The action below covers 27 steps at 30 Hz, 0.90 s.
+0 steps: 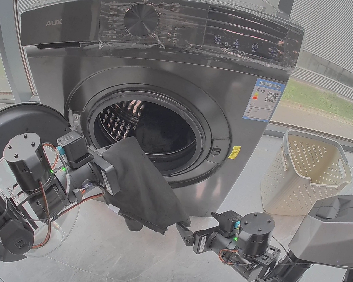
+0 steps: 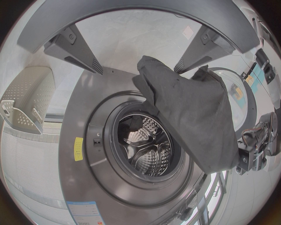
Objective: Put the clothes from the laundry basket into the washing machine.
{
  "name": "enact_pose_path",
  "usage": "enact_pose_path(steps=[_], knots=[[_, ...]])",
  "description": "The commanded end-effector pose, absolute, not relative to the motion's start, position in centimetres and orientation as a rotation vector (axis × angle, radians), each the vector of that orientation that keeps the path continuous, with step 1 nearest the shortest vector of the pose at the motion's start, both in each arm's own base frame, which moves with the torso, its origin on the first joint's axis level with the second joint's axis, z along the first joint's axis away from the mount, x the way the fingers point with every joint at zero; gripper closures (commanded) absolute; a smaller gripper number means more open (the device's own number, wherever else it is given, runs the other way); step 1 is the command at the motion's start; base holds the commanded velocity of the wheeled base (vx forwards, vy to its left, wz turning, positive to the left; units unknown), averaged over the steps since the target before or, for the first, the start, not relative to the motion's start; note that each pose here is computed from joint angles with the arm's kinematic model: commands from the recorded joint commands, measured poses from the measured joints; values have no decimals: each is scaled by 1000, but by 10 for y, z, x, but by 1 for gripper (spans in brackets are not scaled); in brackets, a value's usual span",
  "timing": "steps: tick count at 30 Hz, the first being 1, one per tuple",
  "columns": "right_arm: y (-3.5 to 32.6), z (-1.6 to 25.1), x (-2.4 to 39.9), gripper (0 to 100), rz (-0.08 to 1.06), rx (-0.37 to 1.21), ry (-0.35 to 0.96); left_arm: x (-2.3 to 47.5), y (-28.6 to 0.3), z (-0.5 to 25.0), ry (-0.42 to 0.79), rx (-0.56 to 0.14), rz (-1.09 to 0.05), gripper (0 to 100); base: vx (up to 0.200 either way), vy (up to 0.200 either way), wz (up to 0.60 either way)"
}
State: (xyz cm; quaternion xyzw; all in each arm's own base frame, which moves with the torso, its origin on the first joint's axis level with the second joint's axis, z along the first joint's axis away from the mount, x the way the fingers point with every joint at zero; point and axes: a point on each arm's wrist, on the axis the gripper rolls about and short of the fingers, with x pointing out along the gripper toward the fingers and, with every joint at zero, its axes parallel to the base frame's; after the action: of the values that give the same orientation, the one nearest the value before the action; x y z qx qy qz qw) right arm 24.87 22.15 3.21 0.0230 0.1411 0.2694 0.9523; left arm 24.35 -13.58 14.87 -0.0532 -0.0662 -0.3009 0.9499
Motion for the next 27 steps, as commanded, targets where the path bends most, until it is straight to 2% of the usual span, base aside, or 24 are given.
enact_pose_path(steps=[1, 7, 27], knots=[[224, 17, 251, 0, 544, 28, 322, 244, -136, 150, -141, -110, -612, 100, 0, 0, 0], [227, 8, 259, 0, 546, -13, 315, 244, -136, 150, -141, -110, -612, 100, 0, 0, 0], [249, -1, 291, 0, 555, -2, 238, 243, -137, 148, -134, -109, -617, 100, 0, 0, 0]])
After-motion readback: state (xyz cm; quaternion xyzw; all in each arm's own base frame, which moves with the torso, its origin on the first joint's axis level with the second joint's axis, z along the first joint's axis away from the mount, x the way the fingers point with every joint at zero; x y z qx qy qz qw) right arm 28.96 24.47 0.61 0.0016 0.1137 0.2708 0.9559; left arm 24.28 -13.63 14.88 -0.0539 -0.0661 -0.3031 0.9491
